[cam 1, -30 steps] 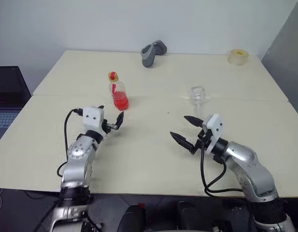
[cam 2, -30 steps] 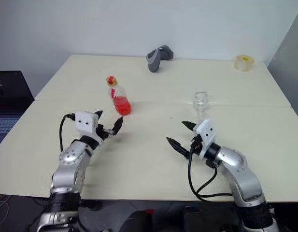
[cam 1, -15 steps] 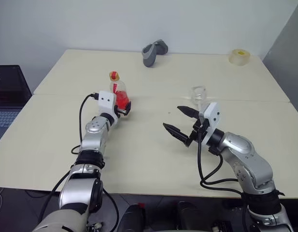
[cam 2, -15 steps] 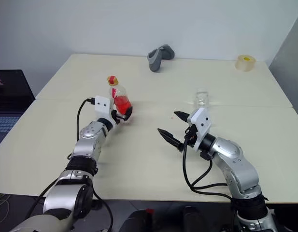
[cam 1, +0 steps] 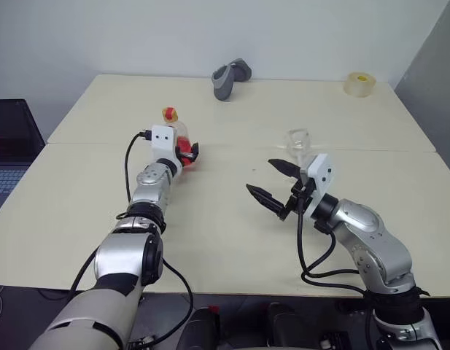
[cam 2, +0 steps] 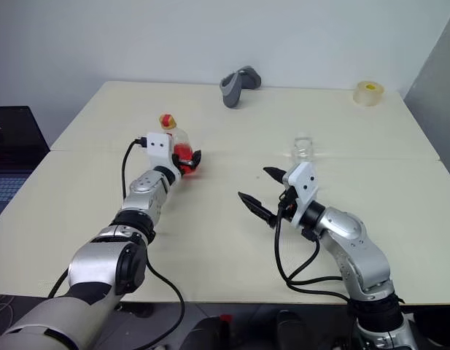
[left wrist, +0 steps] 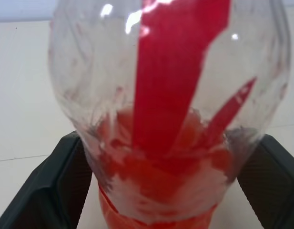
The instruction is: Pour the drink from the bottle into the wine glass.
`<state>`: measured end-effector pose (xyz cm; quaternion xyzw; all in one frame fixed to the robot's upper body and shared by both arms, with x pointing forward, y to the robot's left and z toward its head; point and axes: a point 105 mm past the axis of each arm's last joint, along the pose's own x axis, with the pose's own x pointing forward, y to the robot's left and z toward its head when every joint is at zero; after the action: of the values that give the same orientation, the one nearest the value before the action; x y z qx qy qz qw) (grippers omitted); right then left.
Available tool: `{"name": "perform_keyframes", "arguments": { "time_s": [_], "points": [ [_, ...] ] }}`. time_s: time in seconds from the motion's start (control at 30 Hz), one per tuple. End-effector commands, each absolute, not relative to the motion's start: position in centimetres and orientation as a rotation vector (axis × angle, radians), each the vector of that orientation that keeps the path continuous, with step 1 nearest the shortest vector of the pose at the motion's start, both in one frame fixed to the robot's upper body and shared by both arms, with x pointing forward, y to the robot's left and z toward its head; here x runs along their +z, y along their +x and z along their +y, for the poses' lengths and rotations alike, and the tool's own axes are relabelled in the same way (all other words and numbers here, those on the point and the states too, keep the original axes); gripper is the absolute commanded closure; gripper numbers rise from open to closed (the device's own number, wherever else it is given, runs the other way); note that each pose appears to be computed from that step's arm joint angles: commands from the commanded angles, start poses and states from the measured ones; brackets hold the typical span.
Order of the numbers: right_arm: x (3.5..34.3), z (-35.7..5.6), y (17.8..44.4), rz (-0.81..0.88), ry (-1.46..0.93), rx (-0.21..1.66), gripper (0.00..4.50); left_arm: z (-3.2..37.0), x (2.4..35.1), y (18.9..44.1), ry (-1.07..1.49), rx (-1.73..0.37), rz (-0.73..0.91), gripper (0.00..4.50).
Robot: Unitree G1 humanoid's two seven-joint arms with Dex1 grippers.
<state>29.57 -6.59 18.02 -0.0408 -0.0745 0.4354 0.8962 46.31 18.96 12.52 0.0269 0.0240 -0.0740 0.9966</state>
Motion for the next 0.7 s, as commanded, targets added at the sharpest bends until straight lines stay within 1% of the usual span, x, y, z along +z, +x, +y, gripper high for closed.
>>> {"name": "perform_keyframes", "arguments": {
  "time_s": [0.03, 0.1, 0.17, 0.2, 0.27, 0.33, 0.47, 0.6, 0.7],
  "points": [
    [19.5, -6.0, 28.7, -0.220, -0.090, 0.925, 0.00, 18.2, 14.6, 46.8, 0.050, -0.176, -0.012, 0.95],
    [19.5, -6.0, 28.7, -0.225, -0.097, 0.921, 0.00, 17.9, 14.4, 46.7, 0.047, -0.194, -0.010, 1.57],
    [19.7, -6.1, 28.7, -0.238, -0.118, 0.911, 0.00, 17.5, 13.9, 46.5, 0.053, -0.231, -0.003, 2.07],
    [19.8, -6.1, 28.7, -0.244, -0.126, 0.907, 0.00, 17.2, 13.7, 46.4, 0.059, -0.253, 0.001, 2.27],
    [19.8, -6.2, 28.7, -0.248, -0.132, 0.903, 0.00, 16.9, 13.5, 46.2, 0.067, -0.285, 0.002, 2.52],
    [19.8, -6.2, 28.7, -0.250, -0.137, 0.903, 0.00, 16.1, 13.7, 46.0, 0.087, -0.344, -0.019, 2.59],
    [20.1, -6.3, 28.0, -0.235, -0.157, 0.934, 0.00, 12.6, 15.0, 44.5, 0.128, -0.590, -0.098, 2.61],
    [20.5, -6.3, 26.8, -0.201, -0.164, 1.002, 0.00, 8.2, 15.2, 40.5, 0.189, -0.939, -0.110, 2.65],
    [21.5, -5.9, 25.7, -0.161, -0.158, 1.092, 0.00, 6.2, 13.8, 37.0, 0.282, -1.152, -0.032, 2.68]
  ]
}}
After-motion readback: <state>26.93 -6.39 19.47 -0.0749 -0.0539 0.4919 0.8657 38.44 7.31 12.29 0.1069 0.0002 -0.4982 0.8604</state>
